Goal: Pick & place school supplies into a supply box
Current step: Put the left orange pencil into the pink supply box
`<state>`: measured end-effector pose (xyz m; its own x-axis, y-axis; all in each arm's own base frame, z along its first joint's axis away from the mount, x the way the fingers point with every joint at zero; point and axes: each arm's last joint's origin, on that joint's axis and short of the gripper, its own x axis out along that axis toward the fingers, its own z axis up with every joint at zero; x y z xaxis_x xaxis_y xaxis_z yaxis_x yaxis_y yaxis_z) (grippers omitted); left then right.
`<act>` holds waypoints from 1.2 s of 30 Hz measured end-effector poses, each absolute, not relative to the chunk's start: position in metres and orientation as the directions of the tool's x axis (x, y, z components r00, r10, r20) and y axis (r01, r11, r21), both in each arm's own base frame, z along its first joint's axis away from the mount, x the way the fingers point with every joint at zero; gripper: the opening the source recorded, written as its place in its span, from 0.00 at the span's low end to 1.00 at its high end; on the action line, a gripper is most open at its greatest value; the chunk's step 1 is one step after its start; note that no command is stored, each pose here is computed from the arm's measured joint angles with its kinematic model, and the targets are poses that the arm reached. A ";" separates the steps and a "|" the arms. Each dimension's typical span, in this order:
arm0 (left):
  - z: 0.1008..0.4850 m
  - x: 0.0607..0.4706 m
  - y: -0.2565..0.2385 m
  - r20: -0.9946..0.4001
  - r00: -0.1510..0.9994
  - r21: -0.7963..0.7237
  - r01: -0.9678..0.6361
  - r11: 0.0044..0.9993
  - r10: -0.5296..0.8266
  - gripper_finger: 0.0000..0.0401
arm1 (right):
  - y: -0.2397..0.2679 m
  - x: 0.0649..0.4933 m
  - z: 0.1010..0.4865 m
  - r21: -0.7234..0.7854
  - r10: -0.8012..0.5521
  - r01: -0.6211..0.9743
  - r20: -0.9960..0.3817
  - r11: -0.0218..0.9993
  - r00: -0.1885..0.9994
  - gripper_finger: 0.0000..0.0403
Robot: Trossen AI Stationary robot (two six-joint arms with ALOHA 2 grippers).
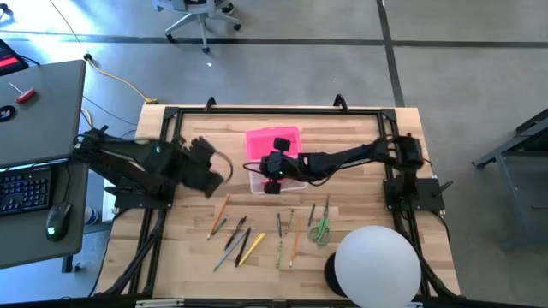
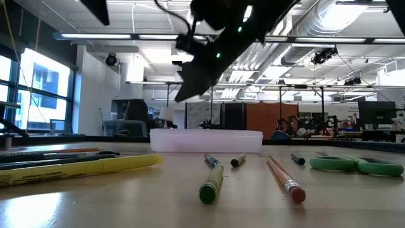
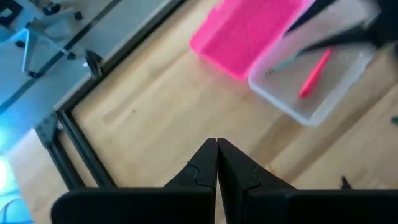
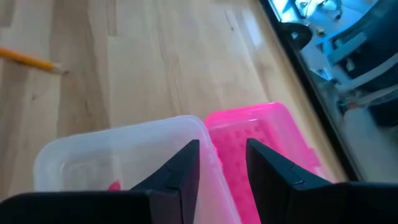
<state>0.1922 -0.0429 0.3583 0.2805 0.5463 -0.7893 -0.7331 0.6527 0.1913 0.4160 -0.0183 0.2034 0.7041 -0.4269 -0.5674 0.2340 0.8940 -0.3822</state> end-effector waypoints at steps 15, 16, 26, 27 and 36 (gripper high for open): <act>0.204 0.142 -0.137 -0.632 0.622 -0.282 -0.739 0.611 0.461 0.11 | -0.006 0.329 0.258 -0.283 -0.380 0.282 -0.400 0.917 0.834 0.25; 0.196 0.142 -0.138 -0.613 0.649 -0.321 -0.726 0.608 0.451 0.11 | -0.006 0.322 0.256 -0.257 -0.373 0.292 -0.369 0.921 0.851 0.25; 0.141 0.134 -0.126 -0.627 0.686 -0.396 -0.688 0.608 0.369 0.11 | -0.002 0.266 0.230 -0.090 -0.253 0.245 -0.093 0.965 0.963 0.26; 0.139 0.134 -0.125 -0.601 0.702 -0.397 -0.678 0.619 0.383 0.11 | -0.002 0.263 0.230 -0.079 -0.253 0.248 -0.067 0.966 0.965 0.26; 0.139 0.136 -0.126 -0.555 0.736 -0.374 -0.637 0.674 0.387 0.11 | -0.003 0.257 0.230 -0.064 -0.257 0.256 -0.009 0.965 0.966 0.26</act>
